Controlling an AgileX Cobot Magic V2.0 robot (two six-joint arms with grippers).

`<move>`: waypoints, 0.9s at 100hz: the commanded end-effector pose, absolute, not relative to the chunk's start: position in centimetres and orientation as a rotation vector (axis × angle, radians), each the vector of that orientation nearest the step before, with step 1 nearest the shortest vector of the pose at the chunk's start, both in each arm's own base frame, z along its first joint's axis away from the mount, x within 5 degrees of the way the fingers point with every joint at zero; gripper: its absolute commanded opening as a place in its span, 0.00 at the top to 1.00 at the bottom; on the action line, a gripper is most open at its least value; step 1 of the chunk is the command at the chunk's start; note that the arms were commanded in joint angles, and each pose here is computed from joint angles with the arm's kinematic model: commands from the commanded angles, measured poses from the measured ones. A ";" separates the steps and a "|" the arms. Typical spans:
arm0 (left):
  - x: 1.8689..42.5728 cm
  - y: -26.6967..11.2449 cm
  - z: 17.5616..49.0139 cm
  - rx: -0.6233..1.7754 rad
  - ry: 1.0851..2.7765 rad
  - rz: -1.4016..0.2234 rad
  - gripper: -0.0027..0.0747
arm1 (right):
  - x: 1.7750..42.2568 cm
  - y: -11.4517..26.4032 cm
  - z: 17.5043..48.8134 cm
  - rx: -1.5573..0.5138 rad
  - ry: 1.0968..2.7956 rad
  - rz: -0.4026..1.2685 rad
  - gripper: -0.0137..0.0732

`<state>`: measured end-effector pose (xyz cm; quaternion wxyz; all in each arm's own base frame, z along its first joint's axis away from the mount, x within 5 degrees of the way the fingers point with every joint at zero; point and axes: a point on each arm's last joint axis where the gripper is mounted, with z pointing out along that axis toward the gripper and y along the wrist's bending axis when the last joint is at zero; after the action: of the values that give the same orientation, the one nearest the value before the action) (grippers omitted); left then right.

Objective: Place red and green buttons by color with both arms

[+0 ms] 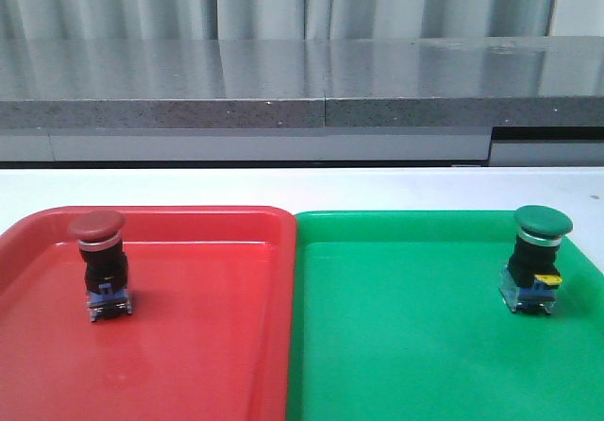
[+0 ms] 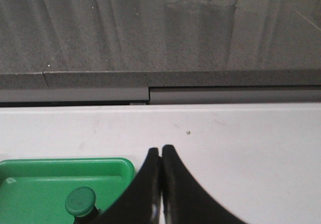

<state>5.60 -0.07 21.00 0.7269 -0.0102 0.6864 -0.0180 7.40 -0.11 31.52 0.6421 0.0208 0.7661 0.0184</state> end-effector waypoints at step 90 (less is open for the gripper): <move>5.3 0.0 21.5 -0.034 1.415 -0.041 0.99 | 5.3 0.2 21.8 0.028 1.381 0.078 0.91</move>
<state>5.60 -0.07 21.00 0.7269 -0.0102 0.6864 -0.0180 5.54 0.17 20.91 0.7188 0.0115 0.6942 0.0357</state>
